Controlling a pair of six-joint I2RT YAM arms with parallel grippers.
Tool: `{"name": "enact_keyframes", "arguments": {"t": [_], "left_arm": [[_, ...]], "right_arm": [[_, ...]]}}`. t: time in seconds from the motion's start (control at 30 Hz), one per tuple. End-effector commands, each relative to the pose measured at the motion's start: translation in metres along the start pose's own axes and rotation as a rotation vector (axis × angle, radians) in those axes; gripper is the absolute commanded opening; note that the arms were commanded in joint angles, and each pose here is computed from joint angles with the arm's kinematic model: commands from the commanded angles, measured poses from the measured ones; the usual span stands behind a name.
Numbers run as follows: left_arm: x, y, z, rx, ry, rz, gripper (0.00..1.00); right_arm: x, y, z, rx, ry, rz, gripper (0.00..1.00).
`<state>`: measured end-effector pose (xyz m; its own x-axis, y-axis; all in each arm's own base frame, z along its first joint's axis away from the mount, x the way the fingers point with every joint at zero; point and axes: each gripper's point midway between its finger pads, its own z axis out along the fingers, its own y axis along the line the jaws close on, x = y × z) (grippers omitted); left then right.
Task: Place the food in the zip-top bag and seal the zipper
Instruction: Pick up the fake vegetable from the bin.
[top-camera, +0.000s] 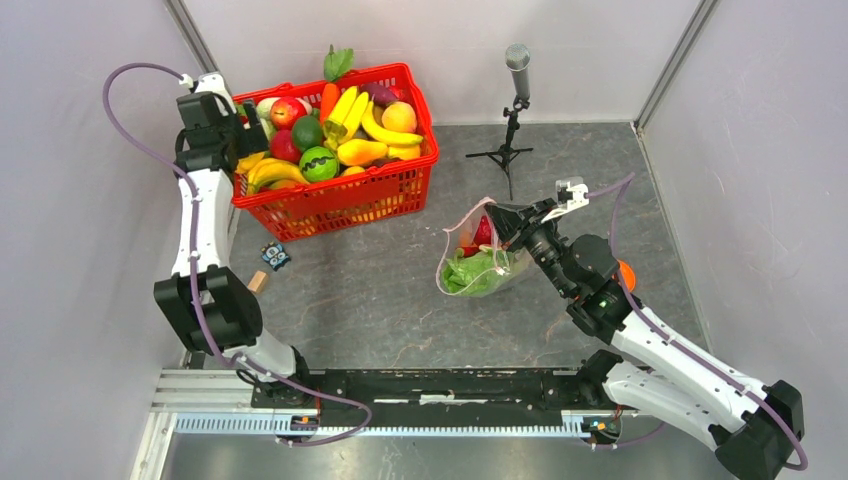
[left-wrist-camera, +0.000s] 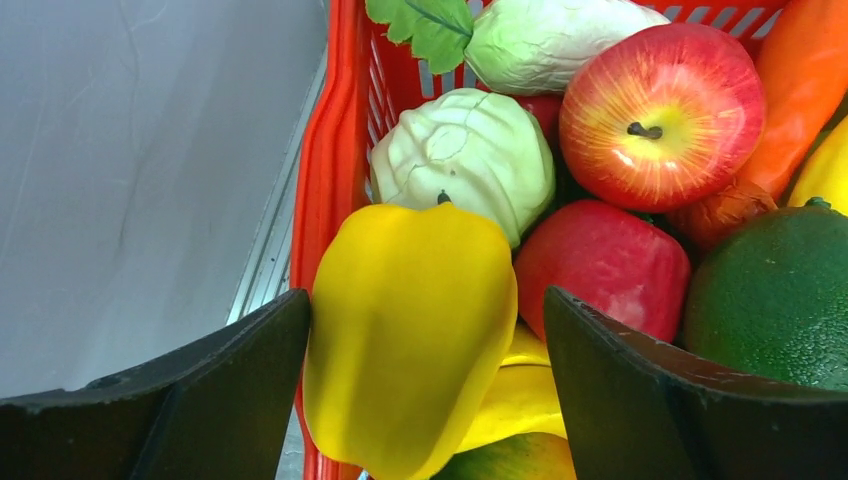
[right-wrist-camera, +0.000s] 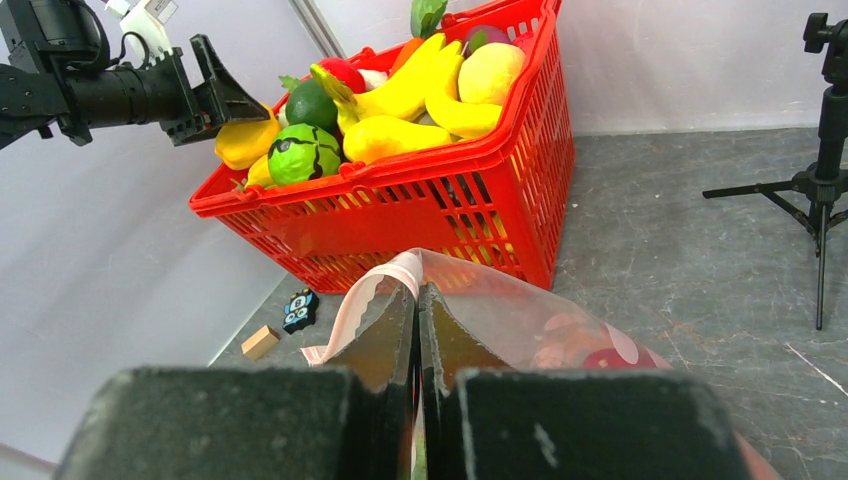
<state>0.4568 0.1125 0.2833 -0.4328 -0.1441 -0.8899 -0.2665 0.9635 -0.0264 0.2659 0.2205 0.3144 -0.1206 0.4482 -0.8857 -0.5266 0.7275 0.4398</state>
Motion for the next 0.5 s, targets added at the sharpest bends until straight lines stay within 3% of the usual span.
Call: {"name": "enact_keyframes", "arguments": {"t": [0.0, 0.17, 0.27, 0.47], "left_arm": [[-0.029, -0.003, -0.002, 0.069, -0.058, 0.046, 0.89], [-0.020, -0.006, 0.000, 0.091, -0.049, 0.039, 0.80], [-0.013, -0.006, 0.004, 0.096, -0.024, 0.041, 0.87], [-0.006, -0.001, 0.008, 0.064, -0.008, 0.036, 0.89]], "right_arm": [[-0.017, 0.008, 0.002, -0.024, -0.056, 0.004, 0.04], [-0.016, 0.005, 0.001, -0.015, -0.058, 0.005, 0.05], [-0.015, 0.005, 0.001, -0.018, -0.053, 0.007, 0.05], [-0.015, 0.006, 0.000, -0.020, -0.053, 0.009, 0.05]]}}
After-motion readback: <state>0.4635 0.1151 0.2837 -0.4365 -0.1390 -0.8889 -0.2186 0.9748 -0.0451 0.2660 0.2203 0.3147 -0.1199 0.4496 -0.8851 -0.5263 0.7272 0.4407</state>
